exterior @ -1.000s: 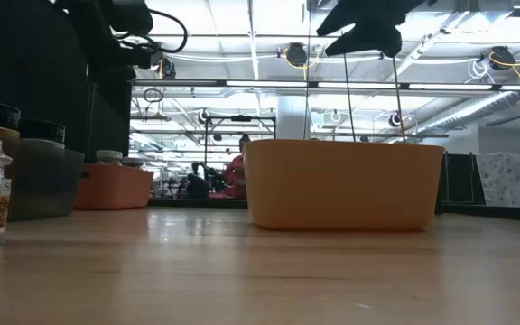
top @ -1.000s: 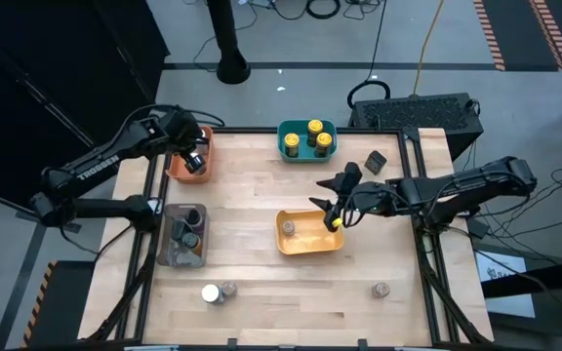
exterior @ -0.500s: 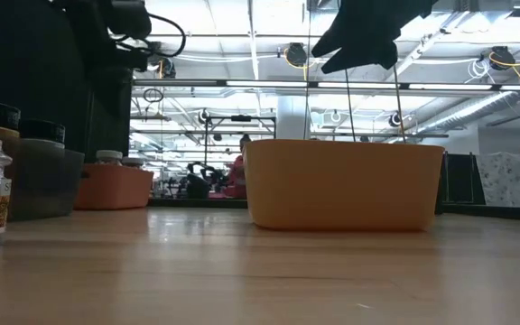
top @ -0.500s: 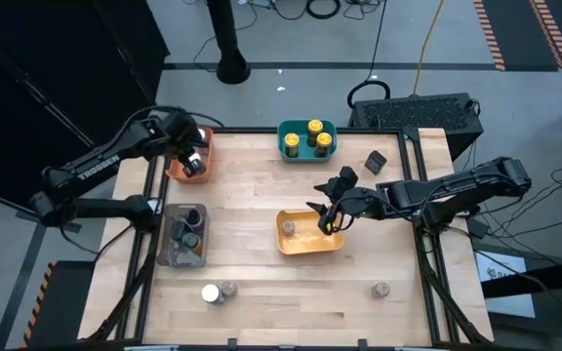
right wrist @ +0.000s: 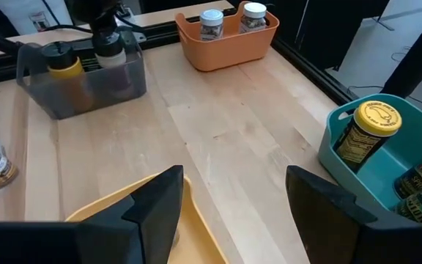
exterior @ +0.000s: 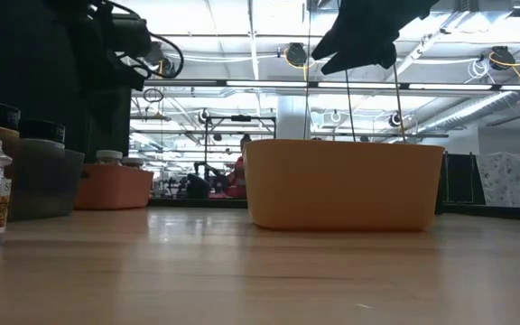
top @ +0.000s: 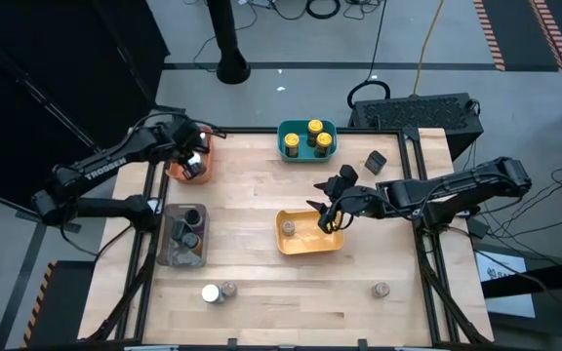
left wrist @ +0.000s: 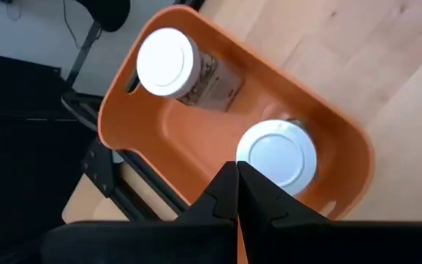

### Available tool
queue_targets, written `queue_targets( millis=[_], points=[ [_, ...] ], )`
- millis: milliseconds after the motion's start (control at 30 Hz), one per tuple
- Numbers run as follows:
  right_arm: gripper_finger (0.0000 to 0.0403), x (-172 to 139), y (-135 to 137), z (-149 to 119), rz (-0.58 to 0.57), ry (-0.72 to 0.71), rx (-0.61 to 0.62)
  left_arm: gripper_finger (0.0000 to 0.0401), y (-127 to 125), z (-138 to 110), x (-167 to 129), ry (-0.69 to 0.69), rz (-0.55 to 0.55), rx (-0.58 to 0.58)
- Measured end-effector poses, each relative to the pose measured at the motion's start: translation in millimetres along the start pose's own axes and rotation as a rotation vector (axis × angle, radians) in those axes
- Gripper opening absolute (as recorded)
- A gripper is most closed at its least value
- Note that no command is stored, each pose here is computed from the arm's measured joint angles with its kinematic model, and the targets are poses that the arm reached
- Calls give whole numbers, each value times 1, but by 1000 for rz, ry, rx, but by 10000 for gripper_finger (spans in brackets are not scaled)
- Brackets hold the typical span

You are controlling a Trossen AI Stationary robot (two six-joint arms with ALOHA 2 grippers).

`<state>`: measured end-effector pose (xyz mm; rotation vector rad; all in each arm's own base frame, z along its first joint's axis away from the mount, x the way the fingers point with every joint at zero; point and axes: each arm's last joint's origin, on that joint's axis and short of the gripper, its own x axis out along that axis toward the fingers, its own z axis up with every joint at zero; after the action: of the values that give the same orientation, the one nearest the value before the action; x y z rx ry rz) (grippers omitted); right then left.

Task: Sort spices by type
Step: Put the top white spice bottle into the orange bin

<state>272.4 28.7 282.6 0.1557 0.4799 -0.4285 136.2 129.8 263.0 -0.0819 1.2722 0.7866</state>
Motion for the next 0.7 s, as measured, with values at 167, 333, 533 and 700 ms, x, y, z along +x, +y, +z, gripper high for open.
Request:
queue_targets(
  millis=[167,333,533,700],
  points=[
    [226,0,0,0,0,0,1,2,-2,-2,14,-15,113,-7],
    [226,0,0,0,1,0,2,2,-6,-3,23,-44,71,12],
    [226,0,0,0,1,0,2,2,-5,-2,24,-52,80,-27],
    [226,0,0,0,2,0,2,2,-5,-1,30,-19,63,-81]
  ],
)
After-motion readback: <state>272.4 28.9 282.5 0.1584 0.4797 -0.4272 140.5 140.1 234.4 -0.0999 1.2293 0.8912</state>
